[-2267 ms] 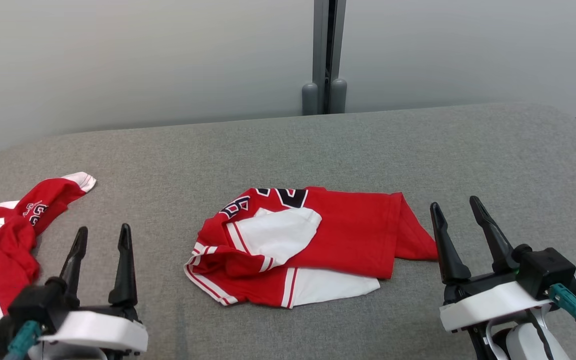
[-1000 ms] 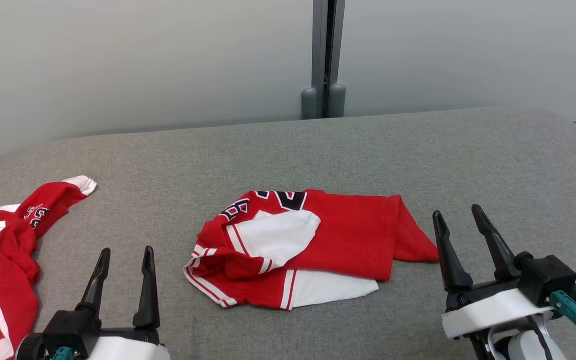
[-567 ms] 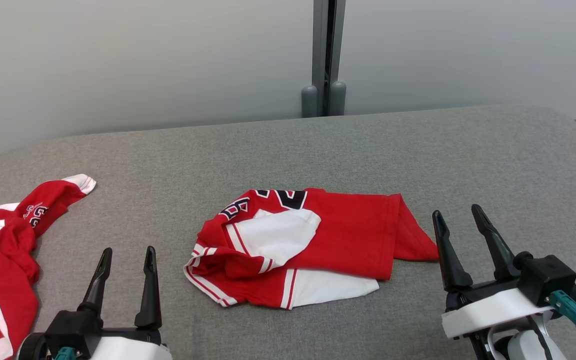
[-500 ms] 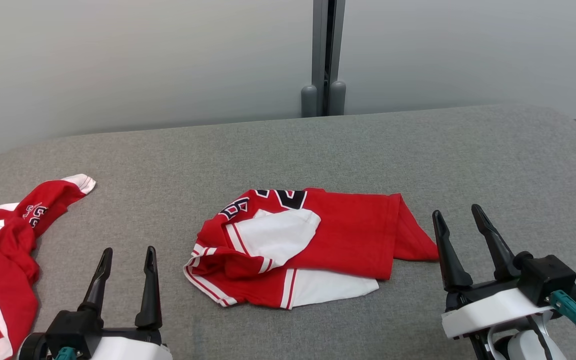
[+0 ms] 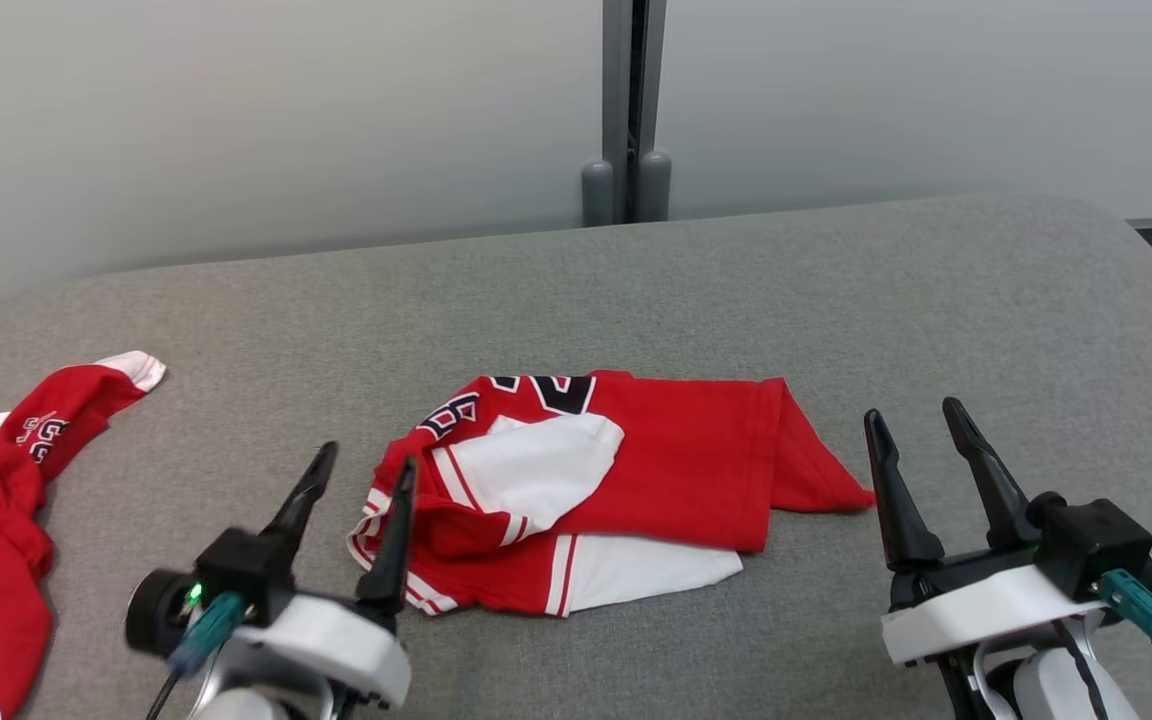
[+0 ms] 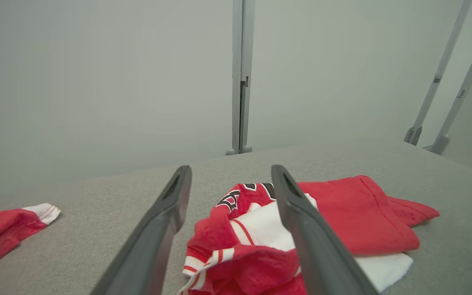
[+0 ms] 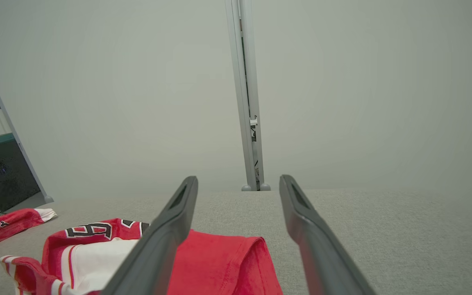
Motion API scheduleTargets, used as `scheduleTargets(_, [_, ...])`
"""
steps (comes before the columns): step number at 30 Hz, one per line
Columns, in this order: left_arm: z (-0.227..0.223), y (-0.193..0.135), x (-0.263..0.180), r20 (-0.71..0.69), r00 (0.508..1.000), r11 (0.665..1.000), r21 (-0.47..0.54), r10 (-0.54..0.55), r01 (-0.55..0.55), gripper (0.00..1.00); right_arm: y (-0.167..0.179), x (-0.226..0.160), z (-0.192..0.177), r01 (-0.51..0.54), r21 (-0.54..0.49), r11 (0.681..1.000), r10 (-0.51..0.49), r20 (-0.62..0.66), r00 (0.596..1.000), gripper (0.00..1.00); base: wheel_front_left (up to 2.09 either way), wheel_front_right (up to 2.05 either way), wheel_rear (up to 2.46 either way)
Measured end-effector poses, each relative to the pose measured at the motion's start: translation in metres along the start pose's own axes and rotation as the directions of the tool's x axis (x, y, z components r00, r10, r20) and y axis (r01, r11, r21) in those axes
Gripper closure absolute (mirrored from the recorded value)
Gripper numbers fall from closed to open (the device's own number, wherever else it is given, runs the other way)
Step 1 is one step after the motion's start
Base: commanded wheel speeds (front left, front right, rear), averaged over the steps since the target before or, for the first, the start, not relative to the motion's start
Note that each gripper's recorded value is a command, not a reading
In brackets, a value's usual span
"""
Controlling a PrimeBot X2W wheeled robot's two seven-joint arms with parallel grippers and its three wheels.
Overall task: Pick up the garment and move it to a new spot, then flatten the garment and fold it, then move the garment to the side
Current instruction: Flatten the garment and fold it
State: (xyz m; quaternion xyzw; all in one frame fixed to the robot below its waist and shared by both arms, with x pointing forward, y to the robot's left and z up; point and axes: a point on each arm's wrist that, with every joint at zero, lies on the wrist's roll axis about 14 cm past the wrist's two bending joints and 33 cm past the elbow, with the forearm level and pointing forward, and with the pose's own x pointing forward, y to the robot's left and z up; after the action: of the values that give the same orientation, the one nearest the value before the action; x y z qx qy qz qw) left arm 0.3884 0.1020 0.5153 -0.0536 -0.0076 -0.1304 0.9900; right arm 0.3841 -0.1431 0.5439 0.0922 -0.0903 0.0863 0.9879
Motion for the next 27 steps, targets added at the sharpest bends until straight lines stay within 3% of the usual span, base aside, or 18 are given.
scheduleTargets(7, [-0.029,-0.042,0.031,-0.191,0.965,0.981,0.041,-0.179,0.19,0.0,-0.01,0.004,0.001,0.025,-0.009,1.0,-0.025,0.004,1.0,0.0,0.0,0.0,0.0])
scheduleTargets(14, [-0.073,-0.097,0.051,-0.41,0.846,0.916,0.057,-0.34,0.396,0.0,-0.029,0.007,-0.001,0.072,-0.023,0.997,-0.073,-0.003,0.997,0.0,0.0,0.0,0.0])
scheduleTargets(21, [-0.107,-0.12,0.071,-0.525,0.763,0.887,0.028,-0.379,0.46,0.0,-0.049,0.004,-0.004,0.129,-0.033,0.991,-0.129,-0.014,0.992,0.0,0.0,0.0,0.0])
scheduleTargets(27, [-0.129,-0.125,0.09,-0.579,0.728,0.895,-0.006,-0.367,0.447,0.0,-0.062,0.002,-0.008,0.165,-0.035,0.986,-0.166,-0.028,0.986,0.0,0.0,0.0,0.0])
